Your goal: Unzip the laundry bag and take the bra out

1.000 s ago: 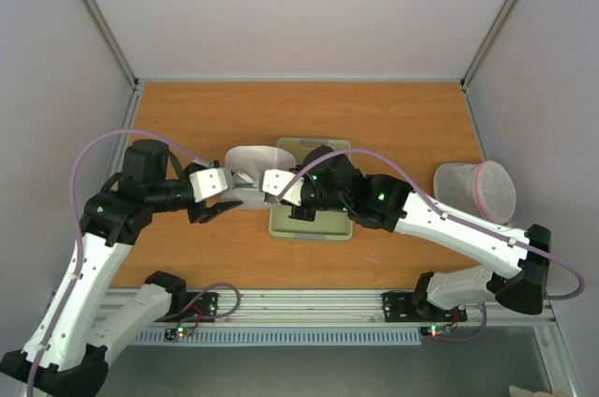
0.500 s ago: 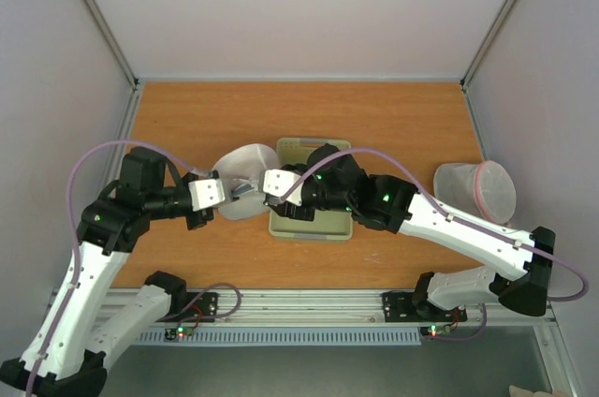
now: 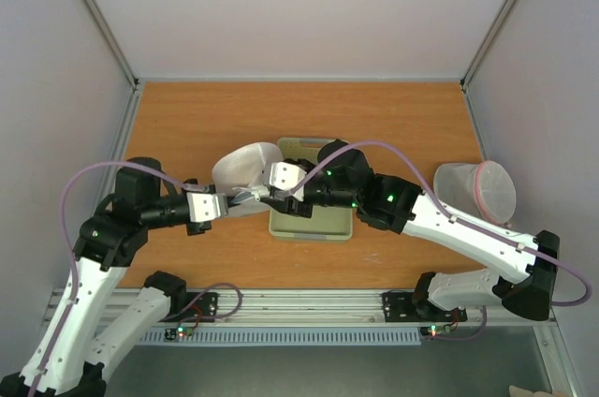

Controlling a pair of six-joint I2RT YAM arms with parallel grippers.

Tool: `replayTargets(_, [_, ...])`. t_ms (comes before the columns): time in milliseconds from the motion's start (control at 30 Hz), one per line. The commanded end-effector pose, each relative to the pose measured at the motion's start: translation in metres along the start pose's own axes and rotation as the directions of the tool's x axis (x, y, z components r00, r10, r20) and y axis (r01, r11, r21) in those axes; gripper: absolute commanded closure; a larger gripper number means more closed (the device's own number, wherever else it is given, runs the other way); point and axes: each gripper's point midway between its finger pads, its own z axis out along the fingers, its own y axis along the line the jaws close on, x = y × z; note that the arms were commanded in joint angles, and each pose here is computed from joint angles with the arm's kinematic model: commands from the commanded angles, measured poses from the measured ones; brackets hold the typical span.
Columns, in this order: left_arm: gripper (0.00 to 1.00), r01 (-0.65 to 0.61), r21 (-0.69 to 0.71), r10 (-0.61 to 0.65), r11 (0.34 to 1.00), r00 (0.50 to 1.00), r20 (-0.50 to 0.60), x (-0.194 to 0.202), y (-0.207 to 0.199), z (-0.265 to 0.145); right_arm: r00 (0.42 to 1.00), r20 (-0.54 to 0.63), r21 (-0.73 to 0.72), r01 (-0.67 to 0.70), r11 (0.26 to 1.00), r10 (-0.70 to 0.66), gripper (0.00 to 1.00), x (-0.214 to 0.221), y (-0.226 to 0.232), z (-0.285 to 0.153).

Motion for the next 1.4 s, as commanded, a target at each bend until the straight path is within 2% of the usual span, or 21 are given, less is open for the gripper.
replayTargets(0, [0.99,-0.145,-0.029,0.147,0.989,0.985,0.091,-0.019,-0.001,-0.005,1.0,0.023,-0.003,-0.002,1.0,0.002,0.44,-0.003,-0.006,0.005])
replayTargets(200, [0.99,-0.15,-0.032,0.153,0.988,0.984,0.093,-0.018,0.0,-0.004,1.0,0.016,-0.046,-0.016,0.999,0.017,0.57,0.004,-0.006,0.001])
replayTargets(267, [0.99,-0.148,-0.039,0.151,0.988,0.984,0.095,-0.018,0.002,-0.003,1.0,0.007,-0.073,-0.019,0.997,0.02,0.56,0.006,-0.002,0.001])
replayTargets(367, [0.99,-0.15,-0.037,0.153,0.988,0.983,0.102,-0.019,0.001,-0.003,1.0,-0.019,-0.099,-0.027,0.995,0.025,0.47,0.011,0.001,0.005])
replayTargets(533, [0.99,-0.169,-0.044,0.173,0.985,0.979,0.11,-0.021,0.0,-0.005,0.998,-0.046,-0.104,-0.037,0.994,0.032,0.51,0.021,-0.004,0.007])
replayTargets(633, [0.99,-0.169,-0.051,0.173,0.984,0.979,0.108,-0.022,0.002,-0.005,0.998,-0.053,-0.109,-0.047,0.993,0.041,0.62,0.024,-0.006,0.008])
replayTargets(800, [0.99,-0.127,-0.082,0.136,0.989,0.984,0.114,-0.024,0.011,-0.003,0.997,-0.043,-0.142,-0.066,0.988,0.06,0.95,0.015,-0.004,0.01])
replayTargets(867, [0.99,-0.061,-0.124,0.072,0.99,0.993,0.091,-0.017,0.024,0.001,0.996,-0.04,-0.088,-0.084,0.993,0.081,0.99,0.011,-0.014,0.008])
replayTargets(900, [0.95,0.016,-0.142,-0.005,0.99,0.997,0.079,-0.012,0.03,0.003,0.995,-0.047,-0.045,-0.093,0.995,0.091,0.99,0.011,-0.021,0.007])
replayTargets(967, [0.61,0.094,-0.183,-0.088,0.979,0.995,0.044,0.001,0.038,0.006,0.99,-0.069,0.045,-0.116,0.992,0.119,0.99,0.015,-0.037,0.007])
replayTargets(1000, [0.51,0.116,-0.207,-0.112,0.971,0.993,0.032,0.006,0.04,0.005,0.987,-0.086,0.087,-0.128,0.988,0.135,0.99,0.018,-0.043,0.007])
replayTargets(1100, [0.32,0.128,-0.325,-0.136,0.937,0.991,-0.003,0.016,0.057,-0.001,0.957,-0.197,0.263,-0.157,0.952,0.212,0.99,0.037,-0.07,0.011])
replayTargets(1167, [0.31,0.145,-0.397,-0.172,0.906,0.985,-0.032,0.023,0.069,-0.007,0.91,-0.304,0.403,-0.144,0.904,0.281,0.99,0.055,-0.088,0.011])
replayTargets(1233, [0.37,0.183,-0.415,-0.223,0.891,0.974,-0.049,0.026,0.073,-0.01,0.875,-0.346,0.49,-0.14,0.86,0.339,0.99,0.063,-0.097,0.013])
replayTargets(1367, [0.51,0.29,-0.391,-0.338,0.874,0.939,-0.058,0.034,0.07,-0.005,0.859,-0.329,0.474,-0.21,0.855,0.394,0.99,0.057,-0.085,0.031])
